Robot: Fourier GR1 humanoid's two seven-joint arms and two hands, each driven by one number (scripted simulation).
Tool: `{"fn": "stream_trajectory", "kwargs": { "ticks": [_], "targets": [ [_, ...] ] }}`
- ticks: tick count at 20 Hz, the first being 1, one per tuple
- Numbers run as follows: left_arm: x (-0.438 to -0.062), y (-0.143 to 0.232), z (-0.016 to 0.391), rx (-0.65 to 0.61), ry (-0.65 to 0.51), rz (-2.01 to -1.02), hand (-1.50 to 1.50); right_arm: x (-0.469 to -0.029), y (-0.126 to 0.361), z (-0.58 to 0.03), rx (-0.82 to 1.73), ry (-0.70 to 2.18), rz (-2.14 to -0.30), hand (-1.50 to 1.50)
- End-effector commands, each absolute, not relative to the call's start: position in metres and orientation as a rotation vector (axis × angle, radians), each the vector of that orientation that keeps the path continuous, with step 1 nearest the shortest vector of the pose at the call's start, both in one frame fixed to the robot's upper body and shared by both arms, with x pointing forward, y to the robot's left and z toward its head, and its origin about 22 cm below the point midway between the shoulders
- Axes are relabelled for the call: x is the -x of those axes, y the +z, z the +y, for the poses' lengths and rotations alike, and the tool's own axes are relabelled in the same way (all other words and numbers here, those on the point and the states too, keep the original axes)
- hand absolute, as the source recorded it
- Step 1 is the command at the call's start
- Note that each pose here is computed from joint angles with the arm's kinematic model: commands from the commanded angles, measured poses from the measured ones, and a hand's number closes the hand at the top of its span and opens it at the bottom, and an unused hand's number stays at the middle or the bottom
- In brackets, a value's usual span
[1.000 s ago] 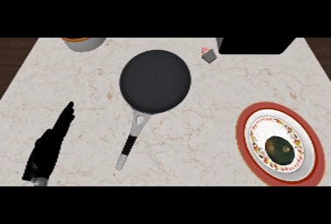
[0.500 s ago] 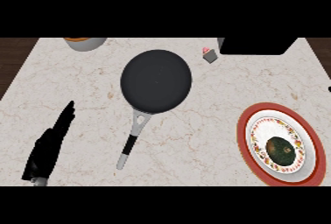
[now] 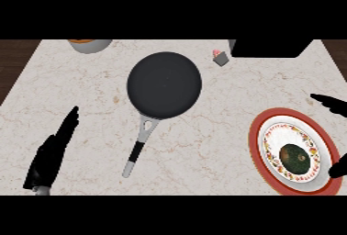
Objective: Pick the squash from the plate and place it in the pan
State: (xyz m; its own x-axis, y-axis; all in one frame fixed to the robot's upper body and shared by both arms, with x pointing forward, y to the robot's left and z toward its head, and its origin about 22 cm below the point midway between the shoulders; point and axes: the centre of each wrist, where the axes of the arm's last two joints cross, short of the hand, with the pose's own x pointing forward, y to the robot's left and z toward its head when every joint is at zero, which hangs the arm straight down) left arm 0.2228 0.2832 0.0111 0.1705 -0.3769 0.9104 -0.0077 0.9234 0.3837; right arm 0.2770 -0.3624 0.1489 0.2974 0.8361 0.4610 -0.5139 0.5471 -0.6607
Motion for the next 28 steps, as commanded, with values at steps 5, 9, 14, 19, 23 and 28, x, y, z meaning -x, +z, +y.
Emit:
{"fn": "stream_trajectory", "kwargs": {
  "ticks": [5, 9, 14, 19, 23, 28],
  "targets": [
    [-0.228, 0.01, 0.282, -0.349, -0.249, -1.384, 0.0, -0.275, 0.145, -0.341, 0.444, 1.093, -0.671, -1.5],
    [-0.226, 0.019, 0.272, -0.344, -0.255, -1.379, 0.0, -0.287, 0.131, -0.323, 0.449, 1.077, -0.646, -1.5],
    [-0.214, 0.003, 0.277, -0.333, -0.277, -1.376, 0.0, -0.297, 0.12, -0.3, 0.431, 1.102, -0.617, -1.5],
    [-0.232, 0.016, 0.282, -0.333, -0.253, -1.376, 0.0, -0.283, 0.112, -0.321, 0.479, 1.122, -0.531, -1.5],
    [-0.217, 0.0, 0.28, -0.334, -0.261, -1.39, 0.0, -0.282, 0.09, -0.306, 0.485, 1.128, -0.524, -1.5],
    [-0.228, 0.007, 0.297, -0.323, -0.252, -1.379, 0.0, -0.285, 0.096, -0.3, 0.497, 1.131, -0.492, -1.5]
  ]
}}
